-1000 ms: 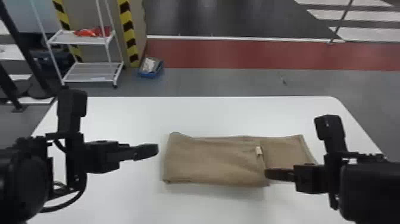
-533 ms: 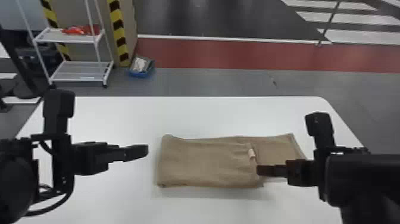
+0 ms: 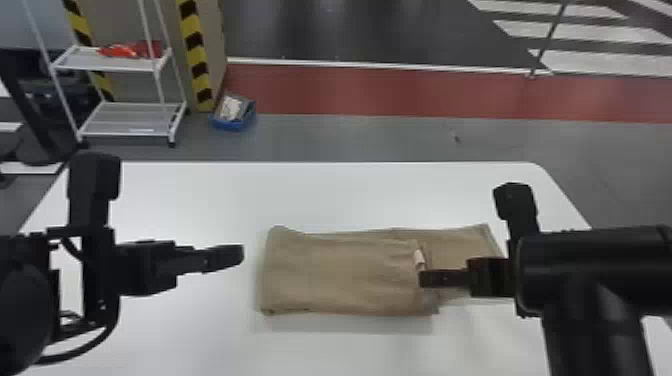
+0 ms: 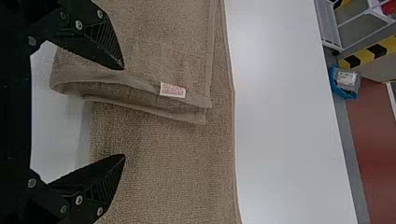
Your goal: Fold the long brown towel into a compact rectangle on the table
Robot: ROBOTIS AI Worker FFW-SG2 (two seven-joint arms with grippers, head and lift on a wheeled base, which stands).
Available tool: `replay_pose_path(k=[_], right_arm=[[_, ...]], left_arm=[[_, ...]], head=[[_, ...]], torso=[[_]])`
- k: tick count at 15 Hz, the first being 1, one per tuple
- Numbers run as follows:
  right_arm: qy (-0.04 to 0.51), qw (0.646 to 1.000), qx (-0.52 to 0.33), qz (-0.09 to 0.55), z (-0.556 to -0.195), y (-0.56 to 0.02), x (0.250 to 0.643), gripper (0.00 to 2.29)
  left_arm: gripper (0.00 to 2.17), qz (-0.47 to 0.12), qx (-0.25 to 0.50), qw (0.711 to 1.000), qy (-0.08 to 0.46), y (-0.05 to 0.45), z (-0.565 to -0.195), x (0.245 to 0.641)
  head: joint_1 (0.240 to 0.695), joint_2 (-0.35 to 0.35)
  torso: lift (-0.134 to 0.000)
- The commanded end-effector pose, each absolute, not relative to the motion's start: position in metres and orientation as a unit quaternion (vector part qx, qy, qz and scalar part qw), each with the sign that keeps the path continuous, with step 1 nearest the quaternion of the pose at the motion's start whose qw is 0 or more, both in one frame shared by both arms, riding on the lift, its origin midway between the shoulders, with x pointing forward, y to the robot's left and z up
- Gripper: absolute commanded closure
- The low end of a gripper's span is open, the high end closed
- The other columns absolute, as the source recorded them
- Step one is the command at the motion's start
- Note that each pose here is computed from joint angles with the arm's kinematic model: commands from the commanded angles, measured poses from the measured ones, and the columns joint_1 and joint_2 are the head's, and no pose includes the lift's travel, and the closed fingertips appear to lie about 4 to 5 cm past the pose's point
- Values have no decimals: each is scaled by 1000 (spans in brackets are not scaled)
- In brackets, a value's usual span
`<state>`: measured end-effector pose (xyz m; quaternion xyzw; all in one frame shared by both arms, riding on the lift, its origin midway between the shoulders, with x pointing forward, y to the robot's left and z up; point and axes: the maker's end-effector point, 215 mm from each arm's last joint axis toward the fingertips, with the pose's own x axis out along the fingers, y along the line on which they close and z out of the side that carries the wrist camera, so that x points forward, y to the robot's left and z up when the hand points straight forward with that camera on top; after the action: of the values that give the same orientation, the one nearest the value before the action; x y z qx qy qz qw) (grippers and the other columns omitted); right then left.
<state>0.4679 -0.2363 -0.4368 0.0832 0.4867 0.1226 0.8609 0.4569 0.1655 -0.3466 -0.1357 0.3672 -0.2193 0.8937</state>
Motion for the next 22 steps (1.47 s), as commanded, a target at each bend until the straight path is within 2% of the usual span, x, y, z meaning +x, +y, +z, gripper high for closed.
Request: replay_pose_path(k=[1,7,11,13,14,16,18,21,22], right_arm=[[494,856,92,119,-440,-234,468,252],[492,855,99,128,-437,-220,477,313],[502,850,96,130,-444,-217,478,532],[501,851,95,129,-443,-217,479,535],[501,850,95,129,-443,-217,479,643],[501,851,94,127,-443,-218,480,677],[501,851,91,125,-443,-218,480,856],[501,851,90,125,-443,-218,480,859],[501,852,90,124,-443,-219,480,944]], left_arm=[[36,-217,-140,891,373,166,-350,455],[36,-214,-141,891,376,168,-353,456],[36,-212,-143,891,376,170,-353,457],[36,-214,-144,890,376,169,-353,457],[36,-214,-144,890,376,170,-353,457],[36,-214,-146,890,376,170,-354,457],[36,-212,-149,890,376,173,-354,457],[36,-211,-154,890,375,177,-353,456],[36,-212,-154,889,375,177,-353,456]], head=[[695,-86],[695,-71],[695,-59],[695,-56],[695,-55],[695,-55],[695,-56],[695,-53],[695,-52]], torso=[[-125],[-125],[-125],[-125],[-125],[-125],[-125],[-125],[-125]])
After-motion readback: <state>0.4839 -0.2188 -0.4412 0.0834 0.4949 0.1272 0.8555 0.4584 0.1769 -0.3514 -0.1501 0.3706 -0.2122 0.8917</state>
